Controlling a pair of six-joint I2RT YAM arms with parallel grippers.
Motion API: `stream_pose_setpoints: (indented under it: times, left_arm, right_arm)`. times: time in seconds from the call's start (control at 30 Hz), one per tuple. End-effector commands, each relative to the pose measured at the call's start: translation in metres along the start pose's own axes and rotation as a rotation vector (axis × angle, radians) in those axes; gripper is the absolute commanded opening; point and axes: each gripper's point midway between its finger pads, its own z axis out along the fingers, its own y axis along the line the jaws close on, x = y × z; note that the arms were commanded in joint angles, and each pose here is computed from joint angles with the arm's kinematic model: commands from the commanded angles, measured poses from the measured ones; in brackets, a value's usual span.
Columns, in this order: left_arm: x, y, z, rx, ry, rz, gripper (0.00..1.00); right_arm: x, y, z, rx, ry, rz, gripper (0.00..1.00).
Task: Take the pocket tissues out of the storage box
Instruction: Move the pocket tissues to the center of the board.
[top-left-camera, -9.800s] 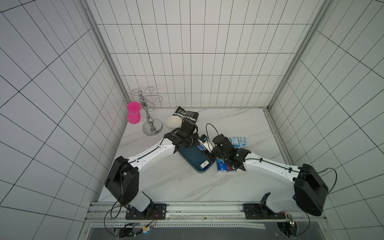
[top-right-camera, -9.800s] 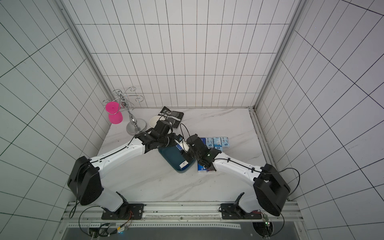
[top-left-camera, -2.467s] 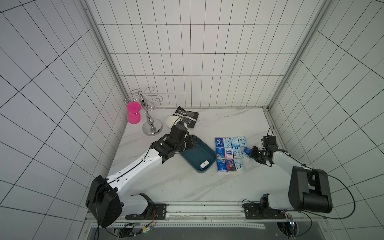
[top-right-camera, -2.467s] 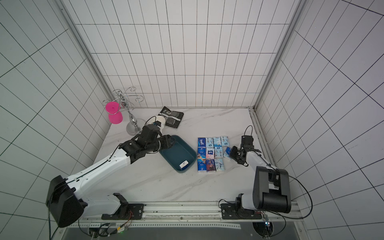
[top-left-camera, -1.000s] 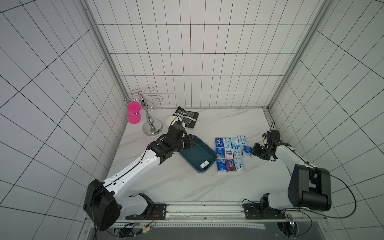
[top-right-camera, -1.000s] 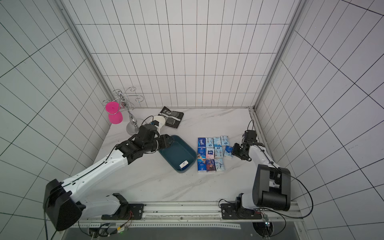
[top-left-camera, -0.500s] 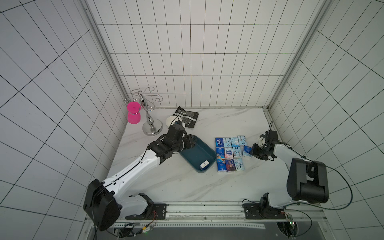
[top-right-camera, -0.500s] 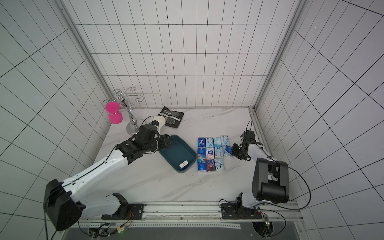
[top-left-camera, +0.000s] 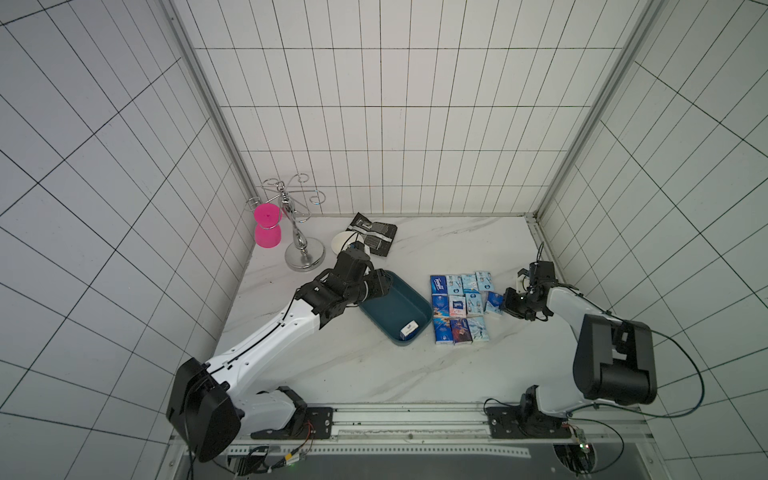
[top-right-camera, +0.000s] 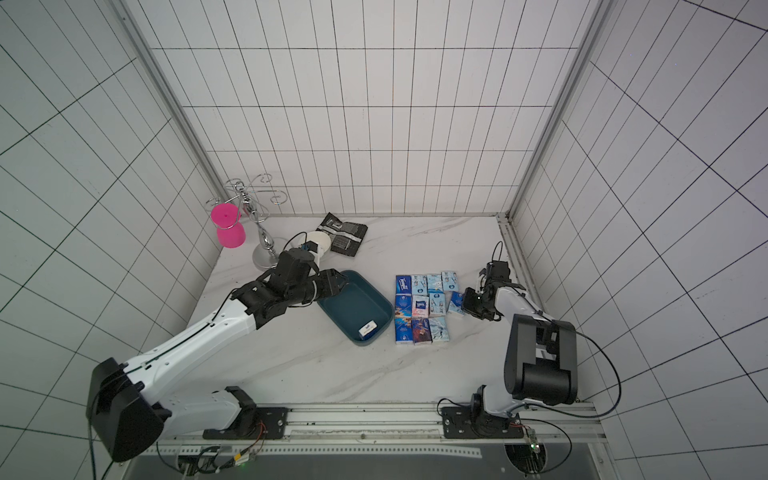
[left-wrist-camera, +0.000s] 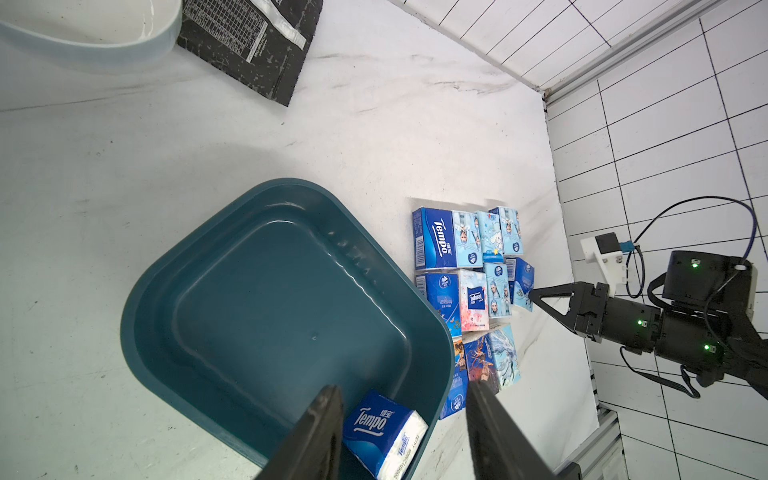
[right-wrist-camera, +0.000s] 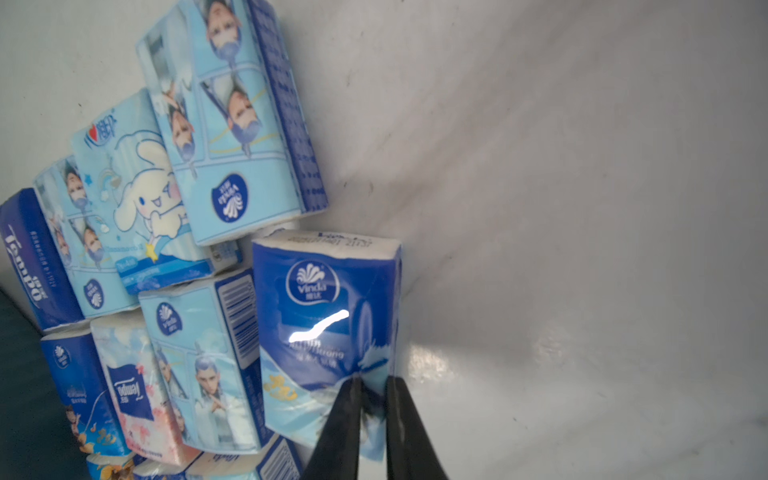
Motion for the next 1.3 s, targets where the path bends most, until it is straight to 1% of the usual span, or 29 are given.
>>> stream_pose_setpoints:
  times: [0.0, 0.1, 0.33, 0.4, 0.5, 0.53, 0.6, 0.67, 0.7, 0.87, 0.93, 1.07, 1.13, 1.23, 1.27]
  left_arm:
    - [0.0, 0.002, 0.004, -0.008, -0.008, -0.003, 0.51]
    - [0.001, 0.002, 0.007, -0.01, 0.002, -0.003, 0.51]
    - [0.001, -0.001, 0.006, -0.012, -0.001, 0.003, 0.51]
    - [0.001, 0.0, 0.006, -0.015, -0.001, 0.004, 0.51]
    - [0.001, -0.001, 0.006, -0.016, -0.001, 0.004, 0.51]
    - [0.001, -0.002, 0.006, -0.014, -0.002, 0.004, 0.51]
    - [0.0, -0.003, 0.006, -0.013, -0.003, 0.004, 0.51]
    - [0.001, -0.005, 0.006, -0.01, -0.001, 0.008, 0.51]
    - [0.001, -0.006, 0.006, -0.012, 0.0, 0.009, 0.51]
    - [-0.001, -0.008, 0.005, -0.011, -0.004, 0.014, 0.51]
    - [-0.001, -0.008, 0.004, -0.011, -0.005, 0.017, 0.51]
    - [-0.002, -0.008, 0.002, -0.013, -0.01, 0.02, 0.51]
    - [-0.001, -0.006, 0.003, -0.019, -0.009, 0.021, 0.51]
    - [-0.001, -0.006, 0.003, -0.021, -0.006, 0.025, 0.51]
    - [-0.001, -0.005, 0.003, -0.024, -0.006, 0.025, 0.51]
  right_arm:
    - [0.001, -0.001, -0.006, 0.053, 0.022, -0.04, 0.15]
    - [0.002, -0.001, -0.006, 0.062, 0.025, -0.042, 0.15]
    - [-0.004, -0.007, -0.02, 0.108, -0.041, -0.032, 0.14]
    - [-0.008, -0.006, -0.027, 0.11, -0.072, -0.029, 0.16]
    - [-0.014, -0.002, -0.038, 0.1, -0.115, -0.03, 0.21]
    - [-0.016, 0.0, -0.04, 0.094, -0.122, -0.032, 0.22]
    - [-0.019, 0.002, -0.041, 0.085, -0.127, -0.032, 0.26]
    - [-0.021, 0.002, -0.037, 0.084, -0.119, -0.03, 0.34]
    - [-0.021, 0.001, -0.034, 0.084, -0.109, -0.028, 0.36]
    - [-0.02, 0.001, -0.017, 0.05, -0.077, -0.006, 0.44]
    - [-0.021, 0.001, -0.014, 0.044, -0.073, -0.004, 0.45]
    - [-0.02, 0.0, -0.007, 0.04, -0.055, -0.001, 0.45]
    - [-0.019, 0.0, -0.003, 0.033, -0.045, 0.001, 0.43]
    - [-0.015, 0.001, 0.003, 0.02, -0.024, -0.002, 0.36]
    - [-0.014, 0.001, 0.004, 0.014, -0.021, -0.003, 0.32]
